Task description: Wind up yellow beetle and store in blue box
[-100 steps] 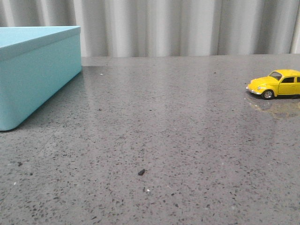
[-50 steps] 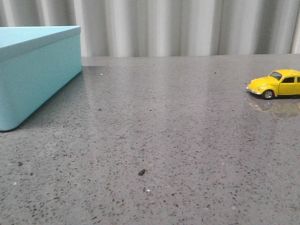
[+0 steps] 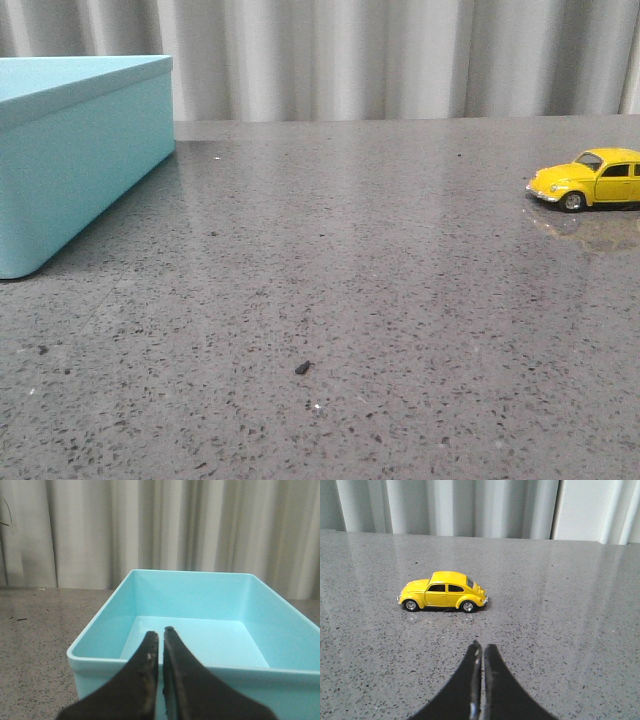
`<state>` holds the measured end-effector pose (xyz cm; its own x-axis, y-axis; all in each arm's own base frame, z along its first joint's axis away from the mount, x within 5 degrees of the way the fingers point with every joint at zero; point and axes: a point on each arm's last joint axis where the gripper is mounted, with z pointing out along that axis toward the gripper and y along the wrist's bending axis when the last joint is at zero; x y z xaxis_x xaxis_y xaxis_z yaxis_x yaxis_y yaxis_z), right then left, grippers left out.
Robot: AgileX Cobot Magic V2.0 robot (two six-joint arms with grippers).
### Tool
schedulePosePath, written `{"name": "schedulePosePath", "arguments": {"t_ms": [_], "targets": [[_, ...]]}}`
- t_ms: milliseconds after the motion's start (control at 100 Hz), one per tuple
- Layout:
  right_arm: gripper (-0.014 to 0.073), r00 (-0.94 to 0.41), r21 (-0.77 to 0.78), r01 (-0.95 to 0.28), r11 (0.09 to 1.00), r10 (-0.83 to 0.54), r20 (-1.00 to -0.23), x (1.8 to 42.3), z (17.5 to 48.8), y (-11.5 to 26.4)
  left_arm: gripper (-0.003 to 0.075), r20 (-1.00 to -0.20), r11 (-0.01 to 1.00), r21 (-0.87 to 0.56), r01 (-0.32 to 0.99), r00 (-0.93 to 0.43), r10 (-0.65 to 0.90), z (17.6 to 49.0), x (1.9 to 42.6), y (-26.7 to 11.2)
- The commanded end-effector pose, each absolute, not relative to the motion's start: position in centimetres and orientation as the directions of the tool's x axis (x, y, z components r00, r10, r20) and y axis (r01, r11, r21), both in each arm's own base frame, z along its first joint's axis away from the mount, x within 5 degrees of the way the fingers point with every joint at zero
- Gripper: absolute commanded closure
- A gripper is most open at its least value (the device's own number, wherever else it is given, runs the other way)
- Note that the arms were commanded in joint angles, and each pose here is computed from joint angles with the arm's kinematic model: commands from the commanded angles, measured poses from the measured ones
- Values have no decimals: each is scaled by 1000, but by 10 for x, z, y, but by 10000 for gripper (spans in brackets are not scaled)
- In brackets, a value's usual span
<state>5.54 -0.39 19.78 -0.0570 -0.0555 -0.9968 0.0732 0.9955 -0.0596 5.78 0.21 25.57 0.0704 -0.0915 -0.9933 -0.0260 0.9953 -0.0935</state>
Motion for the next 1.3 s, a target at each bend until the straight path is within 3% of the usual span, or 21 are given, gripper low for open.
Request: {"name": "schedulePosePath", "arguments": {"t_ms": [0, 380, 990, 1290], "targets": [[656, 51, -73, 94, 993, -78, -996, 54, 206, -5, 741, -983, 995, -94, -14, 157, -91, 272, 58, 2], [656, 67, -60, 94, 994, -66, -996, 54, 211, -5, 741, -983, 995, -94, -14, 157, -91, 272, 58, 2], [656, -60, -60, 83, 995, -55, -997, 82, 270, -7, 741, -983, 995, -94, -14, 157, -91, 272, 58, 2], [656, 24, -57, 95, 994, -59, -998, 90, 286, -8, 741, -983, 996, -93, -14, 158, -90, 272, 58, 2]]}}
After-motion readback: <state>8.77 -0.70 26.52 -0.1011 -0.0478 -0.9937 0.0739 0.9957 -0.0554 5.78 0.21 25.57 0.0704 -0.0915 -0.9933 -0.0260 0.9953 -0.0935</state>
